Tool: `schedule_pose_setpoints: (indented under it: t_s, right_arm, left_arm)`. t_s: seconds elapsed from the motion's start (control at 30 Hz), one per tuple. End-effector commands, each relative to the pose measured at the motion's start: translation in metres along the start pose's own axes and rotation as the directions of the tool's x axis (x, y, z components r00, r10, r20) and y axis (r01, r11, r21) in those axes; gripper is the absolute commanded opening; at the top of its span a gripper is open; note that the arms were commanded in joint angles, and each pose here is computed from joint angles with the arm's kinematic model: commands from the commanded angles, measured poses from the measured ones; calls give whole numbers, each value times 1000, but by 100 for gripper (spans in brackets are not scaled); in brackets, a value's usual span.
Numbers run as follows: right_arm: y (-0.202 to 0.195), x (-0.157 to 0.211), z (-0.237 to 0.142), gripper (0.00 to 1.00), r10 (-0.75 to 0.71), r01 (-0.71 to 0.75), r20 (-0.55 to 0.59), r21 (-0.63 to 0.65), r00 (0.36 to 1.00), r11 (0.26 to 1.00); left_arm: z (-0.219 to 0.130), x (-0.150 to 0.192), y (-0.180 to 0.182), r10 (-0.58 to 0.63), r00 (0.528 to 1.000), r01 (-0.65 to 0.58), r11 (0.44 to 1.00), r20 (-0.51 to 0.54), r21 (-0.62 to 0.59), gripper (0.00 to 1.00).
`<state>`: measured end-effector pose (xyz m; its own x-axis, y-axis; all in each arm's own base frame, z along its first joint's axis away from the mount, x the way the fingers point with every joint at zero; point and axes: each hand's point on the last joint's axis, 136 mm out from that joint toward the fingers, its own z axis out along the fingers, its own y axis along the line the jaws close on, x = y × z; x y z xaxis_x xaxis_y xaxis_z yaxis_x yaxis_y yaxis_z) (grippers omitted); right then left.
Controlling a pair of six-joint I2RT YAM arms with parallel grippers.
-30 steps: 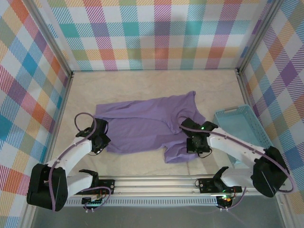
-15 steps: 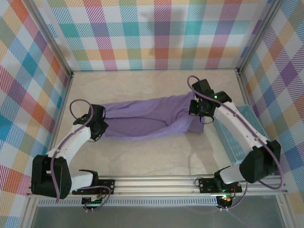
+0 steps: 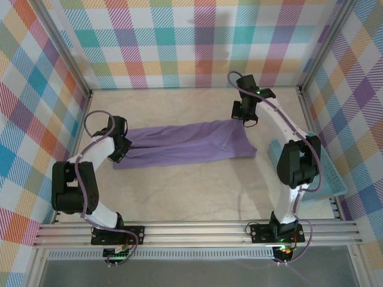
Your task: Fold the inside-out t-shirt
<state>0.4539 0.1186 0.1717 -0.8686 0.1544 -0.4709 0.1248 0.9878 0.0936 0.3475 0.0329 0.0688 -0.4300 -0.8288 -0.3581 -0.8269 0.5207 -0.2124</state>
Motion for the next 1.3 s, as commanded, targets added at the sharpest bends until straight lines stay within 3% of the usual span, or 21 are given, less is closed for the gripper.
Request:
schedule_pose_setpoints:
  t_s: [0.0, 0.27, 0.6, 0.8, 0.97, 1.03, 1.17, 1.27]
  right_arm:
    - [-3, -13, 4, 0, -6, 6, 15, 6, 1000, 1000]
    - [1, -14, 30, 0, -15, 15, -9, 14, 1000, 1000]
    - [-5, -28, 60, 0, 6, -5, -25, 40, 1000, 999]
    - [0, -27, 73, 1, 0, 1, -50, 20, 999, 1000]
    - [3, -27, 70, 34, -13, 13, -60, 3, 998, 1000]
    - [0, -29, 62, 42, -24, 24, -53, 17, 998, 1000]
    - [-3, -27, 44, 46, -31, 31, -30, 11, 999, 999]
    - [8, -17, 34, 46, -35, 33, -29, -66, 999, 997]
  left_arm:
    - [4, -14, -18, -1, 1000, 1, 999, 9, 34, 5]
    - [28, -19, -36, 61, 998, -61, 998, -32, -6, 7]
    - [53, -30, -22, 29, 998, -33, 998, -52, -62, 8]
    - [61, -25, -22, 35, 996, -41, 996, -82, -75, 21]
    - [50, -35, -17, 32, 997, -39, 995, -73, -95, 34]
    - [39, -43, -17, 43, 998, -47, 994, -52, -95, 41]
    - [6, -58, -11, 62, 998, -60, 993, 19, -97, 55]
    - [-14, -62, -5, 72, 996, -67, 994, 57, -89, 61]
